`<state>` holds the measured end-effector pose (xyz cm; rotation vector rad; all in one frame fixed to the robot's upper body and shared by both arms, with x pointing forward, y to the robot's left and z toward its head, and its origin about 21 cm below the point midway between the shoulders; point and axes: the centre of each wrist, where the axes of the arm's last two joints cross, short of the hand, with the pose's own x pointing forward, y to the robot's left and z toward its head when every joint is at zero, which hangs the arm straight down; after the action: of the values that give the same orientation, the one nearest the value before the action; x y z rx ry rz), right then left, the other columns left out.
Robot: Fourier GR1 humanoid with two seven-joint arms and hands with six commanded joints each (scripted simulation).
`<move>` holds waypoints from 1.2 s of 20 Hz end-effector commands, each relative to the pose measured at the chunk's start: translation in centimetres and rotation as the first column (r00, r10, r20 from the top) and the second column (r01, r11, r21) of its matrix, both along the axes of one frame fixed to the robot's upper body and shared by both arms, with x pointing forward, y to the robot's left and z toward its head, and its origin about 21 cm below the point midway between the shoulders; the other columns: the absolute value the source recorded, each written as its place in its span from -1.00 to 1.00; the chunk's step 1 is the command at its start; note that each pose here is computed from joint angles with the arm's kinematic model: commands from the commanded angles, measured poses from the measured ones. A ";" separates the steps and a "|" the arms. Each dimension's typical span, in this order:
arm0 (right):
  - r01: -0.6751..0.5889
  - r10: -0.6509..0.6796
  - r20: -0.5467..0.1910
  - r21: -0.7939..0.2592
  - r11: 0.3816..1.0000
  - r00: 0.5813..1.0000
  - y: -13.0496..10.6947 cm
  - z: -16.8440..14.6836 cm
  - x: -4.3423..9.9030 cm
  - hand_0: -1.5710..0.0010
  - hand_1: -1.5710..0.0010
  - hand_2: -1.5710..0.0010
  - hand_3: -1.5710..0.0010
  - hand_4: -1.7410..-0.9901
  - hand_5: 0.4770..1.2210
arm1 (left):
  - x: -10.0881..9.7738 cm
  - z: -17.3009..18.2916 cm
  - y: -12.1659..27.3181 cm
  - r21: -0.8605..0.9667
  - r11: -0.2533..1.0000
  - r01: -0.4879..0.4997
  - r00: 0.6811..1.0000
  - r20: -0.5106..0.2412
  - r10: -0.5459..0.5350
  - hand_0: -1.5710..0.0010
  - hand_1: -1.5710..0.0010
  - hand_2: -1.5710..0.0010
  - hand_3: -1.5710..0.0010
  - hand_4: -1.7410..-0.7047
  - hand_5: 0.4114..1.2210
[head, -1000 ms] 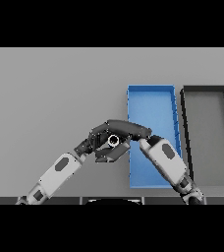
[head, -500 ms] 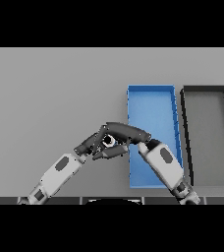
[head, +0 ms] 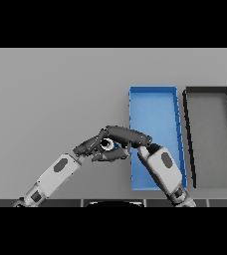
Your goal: Pick up the blue pipe and place it into the blue bin.
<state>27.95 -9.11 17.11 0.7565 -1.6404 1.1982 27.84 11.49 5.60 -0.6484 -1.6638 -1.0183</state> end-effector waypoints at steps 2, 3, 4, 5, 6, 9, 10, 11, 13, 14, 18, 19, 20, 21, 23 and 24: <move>-0.012 0.012 -0.004 0.025 1.000 1.000 -0.2 -0.4 -0.1 -0.99 -0.99 -0.99 -0.99 -0.32 0.98 | 0.1 -0.5 0.2 0.013 1.000 -0.022 1.000 0.017 0.021 0.67 0.73 0.73 0.89 0.53 0.37; -0.017 0.016 0.004 0.041 0.999 1.000 -0.1 -0.3 -0.2 -0.99 -0.99 -0.99 -0.99 -0.32 0.98 | 0.3 -0.2 0.2 0.021 0.999 -0.039 0.999 0.016 0.038 0.74 0.79 0.78 0.91 0.60 0.21; -0.009 0.009 -0.004 0.049 0.999 1.000 -0.2 -0.2 -0.1 -1.00 -1.00 -1.00 -0.99 -0.32 0.99 | 0.2 -0.2 0.6 0.041 0.998 -0.057 0.998 0.009 0.057 0.79 0.83 0.83 0.93 0.66 0.06; -0.010 0.011 -0.010 0.043 0.999 1.000 -0.3 -0.4 -0.1 -1.00 -1.00 -1.00 -1.00 -0.32 0.99 | 0.2 -0.4 0.2 0.055 0.996 -0.069 0.998 0.000 0.069 0.83 0.86 0.86 0.94 0.71 -0.06; -0.009 0.009 -0.005 0.056 0.998 1.000 -0.2 -0.3 -0.3 -1.00 -1.00 -1.00 -1.00 -0.32 0.99 | 0.2 -0.5 0.2 0.056 0.995 -0.077 0.997 0.011 0.076 0.87 0.89 0.89 0.95 0.75 -0.15; 0.005 -0.006 0.012 0.062 0.998 1.000 -0.1 -0.3 -0.3 -1.00 -1.00 -1.00 -1.00 -0.32 1.00 | 0.1 -0.7 0.4 0.050 0.995 -0.083 0.997 -0.005 0.083 0.93 0.94 0.94 0.98 0.76 -0.39; 0.009 -0.010 0.013 0.056 0.998 1.000 -0.1 -0.1 -0.2 -1.00 -1.00 -1.00 -1.00 -0.32 1.00 | 0.2 -0.8 0.5 0.039 0.995 -0.095 0.995 -0.024 0.095 0.95 0.96 0.95 0.98 0.74 -0.44; 0.015 -0.015 0.009 0.052 0.999 1.000 0.1 -0.1 -0.1 -1.00 -1.00 -1.00 -1.00 -0.33 1.00 | -0.1 -0.9 0.6 0.049 0.992 -0.114 0.992 -0.054 0.117 0.96 0.96 0.96 0.99 0.71 -0.48; 0.015 -0.015 0.001 0.077 0.997 1.000 0.0 -0.1 0.0 -1.00 -1.00 -1.00 -1.00 -0.33 1.00 | -0.3 -0.9 0.9 0.089 0.986 -0.140 0.985 -0.089 0.148 0.97 0.98 0.98 0.99 0.68 -0.50; 0.016 -0.013 -0.032 0.090 0.996 0.999 -0.1 -0.1 0.3 -1.00 -1.00 -1.00 -1.00 -0.34 1.00 | -0.3 -0.7 0.9 0.088 0.986 -0.144 0.984 -0.095 0.152 0.98 0.98 0.98 0.99 0.66 -0.52; -0.012 0.057 -0.213 0.207 0.978 0.975 -0.3 1.6 0.9 -1.00 -1.00 -1.00 -1.00 -0.34 1.00 | -0.4 -0.9 0.9 0.115 0.982 -0.148 0.984 -0.088 0.158 0.99 0.99 0.99 1.00 0.68 -0.68; -0.016 0.067 -0.230 0.215 0.976 0.971 -0.3 2.1 1.0 -1.00 -1.00 -1.00 -1.00 -0.34 1.00 | -0.5 -1.0 1.0 0.113 0.983 -0.147 0.984 -0.088 0.157 0.99 0.99 0.99 1.00 0.68 -0.70; -0.020 0.076 -0.247 0.222 0.975 0.966 -0.3 2.7 1.2 -1.00 -1.00 -1.00 -1.00 -0.34 1.00 | -0.5 -0.9 0.7 0.117 0.982 -0.147 0.983 -0.093 0.159 0.99 1.00 1.00 1.00 0.69 -0.71; -0.016 0.075 -0.240 0.237 0.971 0.968 -0.5 3.5 1.3 -1.00 -1.00 -1.00 -1.00 -0.34 1.00 | -0.6 -0.9 0.7 0.113 0.983 -0.143 0.983 -0.096 0.154 1.00 1.00 1.00 1.00 0.69 -0.73; 0.000 0.059 -0.231 0.249 0.968 0.971 -0.7 6.1 1.6 -1.00 -1.00 -1.00 -1.00 -0.34 1.00 | -0.6 -1.3 0.5 0.132 0.980 -0.148 0.981 -0.106 0.162 1.00 1.00 1.00 1.00 0.69 -0.76; 0.000 0.059 -0.209 0.271 0.963 0.976 -0.5 7.5 1.4 -1.00 -1.00 -1.00 -1.00 -0.34 1.00 | -0.7 -1.4 0.8 0.123 0.982 -0.144 0.983 -0.099 0.156 1.00 1.00 1.00 1.00 0.69 -0.77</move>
<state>29.30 -9.61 24.66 1.0517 -1.6383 0.8869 27.17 12.25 4.24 -0.4860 -1.5235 -0.9465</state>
